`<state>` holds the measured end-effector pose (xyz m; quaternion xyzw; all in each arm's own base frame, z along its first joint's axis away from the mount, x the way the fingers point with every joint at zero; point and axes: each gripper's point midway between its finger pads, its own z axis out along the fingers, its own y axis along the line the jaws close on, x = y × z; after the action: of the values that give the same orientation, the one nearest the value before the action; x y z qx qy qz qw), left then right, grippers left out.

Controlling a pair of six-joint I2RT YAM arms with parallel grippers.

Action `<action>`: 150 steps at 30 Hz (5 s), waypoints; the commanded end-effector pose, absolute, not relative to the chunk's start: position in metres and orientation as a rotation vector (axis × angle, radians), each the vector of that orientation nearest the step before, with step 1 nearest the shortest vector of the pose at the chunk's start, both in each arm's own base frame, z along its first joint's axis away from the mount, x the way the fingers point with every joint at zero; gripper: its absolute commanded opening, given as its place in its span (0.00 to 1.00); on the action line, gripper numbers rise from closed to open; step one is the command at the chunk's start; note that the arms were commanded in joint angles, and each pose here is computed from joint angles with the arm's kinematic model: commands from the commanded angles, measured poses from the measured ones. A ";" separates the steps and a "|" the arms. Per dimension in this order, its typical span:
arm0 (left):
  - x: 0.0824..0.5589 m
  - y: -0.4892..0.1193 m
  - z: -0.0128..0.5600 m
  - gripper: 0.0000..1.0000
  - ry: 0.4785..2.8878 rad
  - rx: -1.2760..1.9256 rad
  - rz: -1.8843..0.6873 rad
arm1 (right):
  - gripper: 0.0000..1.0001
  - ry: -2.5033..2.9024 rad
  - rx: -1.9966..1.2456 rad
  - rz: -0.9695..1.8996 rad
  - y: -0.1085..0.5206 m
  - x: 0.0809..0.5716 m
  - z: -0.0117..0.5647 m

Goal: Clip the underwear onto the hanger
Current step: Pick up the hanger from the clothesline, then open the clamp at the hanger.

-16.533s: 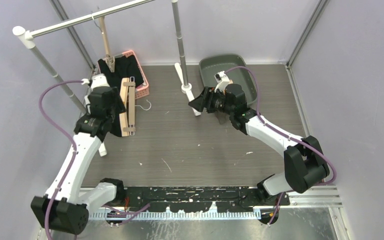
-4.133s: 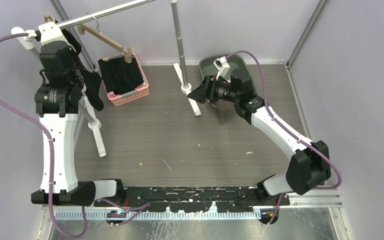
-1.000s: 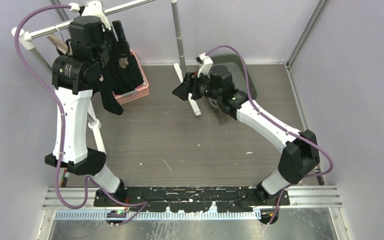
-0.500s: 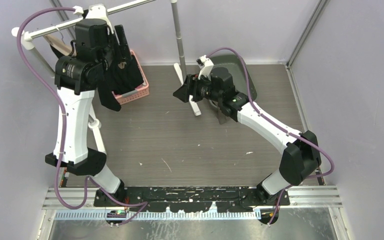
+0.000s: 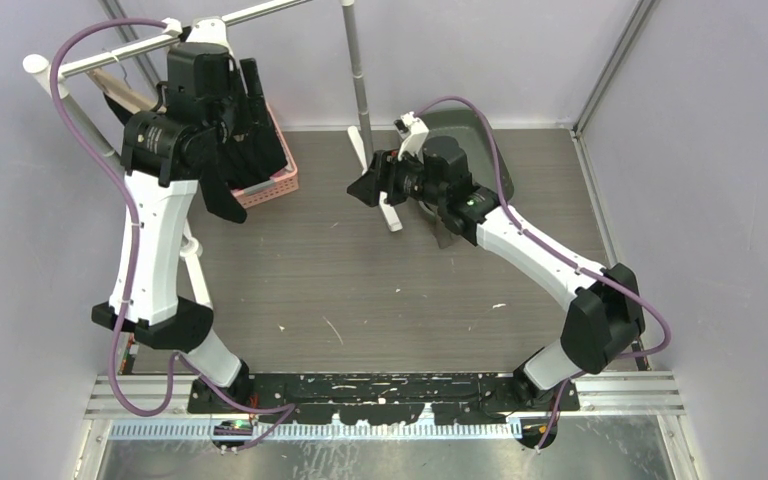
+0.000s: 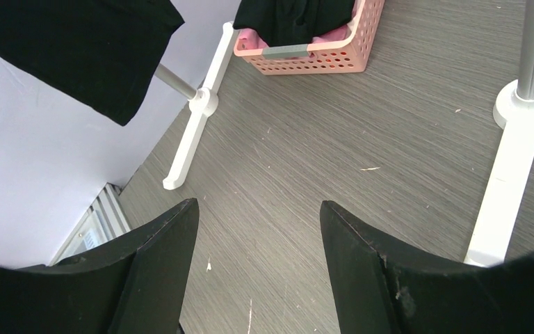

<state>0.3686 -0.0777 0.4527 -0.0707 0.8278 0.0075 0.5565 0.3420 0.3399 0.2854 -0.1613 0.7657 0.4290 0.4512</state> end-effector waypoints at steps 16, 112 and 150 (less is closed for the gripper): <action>0.345 -0.062 0.467 0.68 1.909 -0.185 0.075 | 0.70 1.746 -0.404 1.094 0.333 0.330 0.329; 0.295 -0.048 0.551 0.00 1.529 -0.089 -0.042 | 0.70 1.746 -0.402 1.070 0.331 0.331 0.327; 0.300 -0.107 0.457 0.00 1.708 0.120 -0.282 | 0.71 1.924 -0.119 0.789 0.259 0.381 0.297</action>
<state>0.3028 -0.0937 0.4384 0.0500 0.7830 -0.0769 0.6153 0.3619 0.2827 0.2722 -0.0875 0.7981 0.3632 0.4727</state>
